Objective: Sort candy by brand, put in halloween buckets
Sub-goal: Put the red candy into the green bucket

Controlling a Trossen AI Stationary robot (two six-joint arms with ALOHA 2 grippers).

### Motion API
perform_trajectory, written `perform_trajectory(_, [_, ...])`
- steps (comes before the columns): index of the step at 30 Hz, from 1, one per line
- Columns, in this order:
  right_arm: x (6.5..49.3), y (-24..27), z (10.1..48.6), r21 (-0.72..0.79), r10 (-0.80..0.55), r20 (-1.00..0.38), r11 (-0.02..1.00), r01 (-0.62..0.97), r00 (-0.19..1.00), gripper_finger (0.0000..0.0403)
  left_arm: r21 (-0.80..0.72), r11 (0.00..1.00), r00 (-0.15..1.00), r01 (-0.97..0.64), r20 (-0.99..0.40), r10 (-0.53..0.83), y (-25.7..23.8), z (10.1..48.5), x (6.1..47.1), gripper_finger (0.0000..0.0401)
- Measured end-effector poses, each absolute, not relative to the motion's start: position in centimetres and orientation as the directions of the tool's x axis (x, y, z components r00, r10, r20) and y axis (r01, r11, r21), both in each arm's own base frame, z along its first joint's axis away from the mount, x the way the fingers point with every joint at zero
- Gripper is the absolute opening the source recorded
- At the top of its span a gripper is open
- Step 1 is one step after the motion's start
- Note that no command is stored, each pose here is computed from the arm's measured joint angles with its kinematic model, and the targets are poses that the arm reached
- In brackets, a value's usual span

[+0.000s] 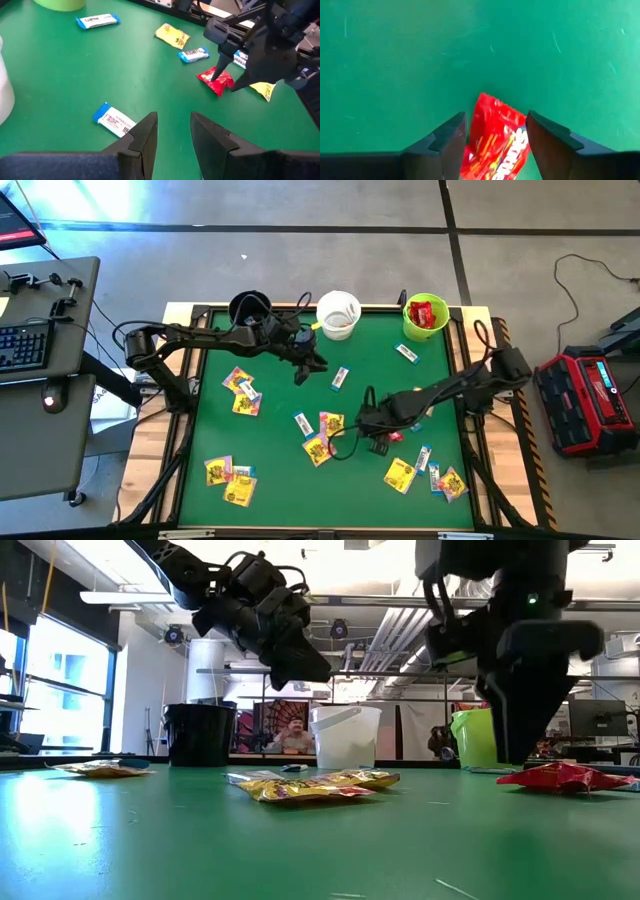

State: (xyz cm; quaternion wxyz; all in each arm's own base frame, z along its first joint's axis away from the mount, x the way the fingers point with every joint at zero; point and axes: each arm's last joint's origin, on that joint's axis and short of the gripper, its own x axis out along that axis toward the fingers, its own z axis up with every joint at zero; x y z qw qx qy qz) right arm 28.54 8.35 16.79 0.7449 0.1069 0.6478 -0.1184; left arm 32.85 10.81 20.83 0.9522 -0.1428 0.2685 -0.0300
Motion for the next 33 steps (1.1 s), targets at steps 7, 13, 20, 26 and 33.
perform_trajectory(7, [29.2, 8.2, 15.5, -0.01, -0.041, -0.992, 0.968, 0.252, 0.119, 0.0155, -0.294, 0.955, 0.845, -0.025, -0.517, -0.137, 10.8, 20.7, 32.8, 0.0108])
perform_trajectory(13, [29.4, 8.3, 14.5, -0.025, -0.046, -0.995, 0.972, 0.235, 0.086, 0.0124, -0.295, 0.955, 0.843, -0.025, -0.52, -0.138, 10.8, 20.7, 32.7, 0.0108])
perform_trajectory(20, [29.4, 8.3, 14.5, -0.006, -0.025, -0.996, 0.972, 0.234, 0.08, 0.0024, -0.289, 0.957, 0.842, -0.022, -0.522, -0.139, 10.8, 20.6, 32.7, 0.0108])
perform_trajectory(26, [29.4, 8.1, 15.0, 0.042, 0.018, -0.996, 0.965, 0.26, 0.091, 0.0003, -0.287, 0.958, 0.842, -0.021, -0.521, -0.138, 10.8, 20.6, 32.7, 0.0108])
perform_trajectory(33, [28.6, 6.1, 19.0, 0.098, 0.024, -0.979, 0.927, 0.363, 0.204, 0.0001, -0.288, 0.957, 0.842, -0.024, -0.522, -0.136, 10.8, 20.6, 32.7, 0.0108])
